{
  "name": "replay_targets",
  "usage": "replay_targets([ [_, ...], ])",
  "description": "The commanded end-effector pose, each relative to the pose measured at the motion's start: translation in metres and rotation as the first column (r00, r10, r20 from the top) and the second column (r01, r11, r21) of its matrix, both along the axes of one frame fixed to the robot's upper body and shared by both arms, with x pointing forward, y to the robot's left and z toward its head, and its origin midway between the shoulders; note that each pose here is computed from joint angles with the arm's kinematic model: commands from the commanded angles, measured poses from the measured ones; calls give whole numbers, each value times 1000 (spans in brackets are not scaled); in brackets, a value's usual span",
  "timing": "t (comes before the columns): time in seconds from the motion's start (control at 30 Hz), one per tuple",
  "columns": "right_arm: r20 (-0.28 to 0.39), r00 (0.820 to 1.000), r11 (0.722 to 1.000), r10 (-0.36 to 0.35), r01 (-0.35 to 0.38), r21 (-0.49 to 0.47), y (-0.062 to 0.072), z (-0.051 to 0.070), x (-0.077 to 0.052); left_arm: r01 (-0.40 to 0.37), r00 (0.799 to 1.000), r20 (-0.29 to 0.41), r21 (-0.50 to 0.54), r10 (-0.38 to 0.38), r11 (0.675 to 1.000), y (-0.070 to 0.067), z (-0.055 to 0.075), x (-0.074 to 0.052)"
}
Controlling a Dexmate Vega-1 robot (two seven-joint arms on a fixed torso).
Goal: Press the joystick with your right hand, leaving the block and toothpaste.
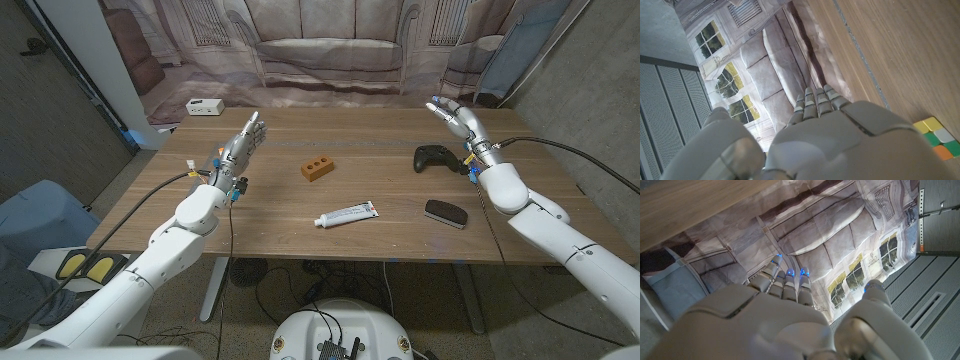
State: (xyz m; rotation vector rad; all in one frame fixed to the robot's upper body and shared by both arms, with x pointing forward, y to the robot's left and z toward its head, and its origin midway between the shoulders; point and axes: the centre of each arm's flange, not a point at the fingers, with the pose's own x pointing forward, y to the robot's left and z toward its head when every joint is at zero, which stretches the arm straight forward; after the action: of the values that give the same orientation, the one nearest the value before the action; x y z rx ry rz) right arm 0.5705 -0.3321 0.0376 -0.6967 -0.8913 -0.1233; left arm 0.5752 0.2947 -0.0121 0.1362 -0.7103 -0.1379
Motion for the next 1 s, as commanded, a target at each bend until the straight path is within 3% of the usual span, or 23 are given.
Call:
replay_targets([
  [0.03,34,995,993,-93,95,-73,0,3,-6,2,1000,11,-7,-2,1000,-2,-1,-3],
  [0.8,65,971,950,-230,239,-201,9,10,-6,0,1000,5,-6,0,1000,-3,-4,-5],
  [1.0,65,957,924,-283,290,-250,10,15,-2,0,1000,8,-7,0,1000,-3,-3,-4],
])
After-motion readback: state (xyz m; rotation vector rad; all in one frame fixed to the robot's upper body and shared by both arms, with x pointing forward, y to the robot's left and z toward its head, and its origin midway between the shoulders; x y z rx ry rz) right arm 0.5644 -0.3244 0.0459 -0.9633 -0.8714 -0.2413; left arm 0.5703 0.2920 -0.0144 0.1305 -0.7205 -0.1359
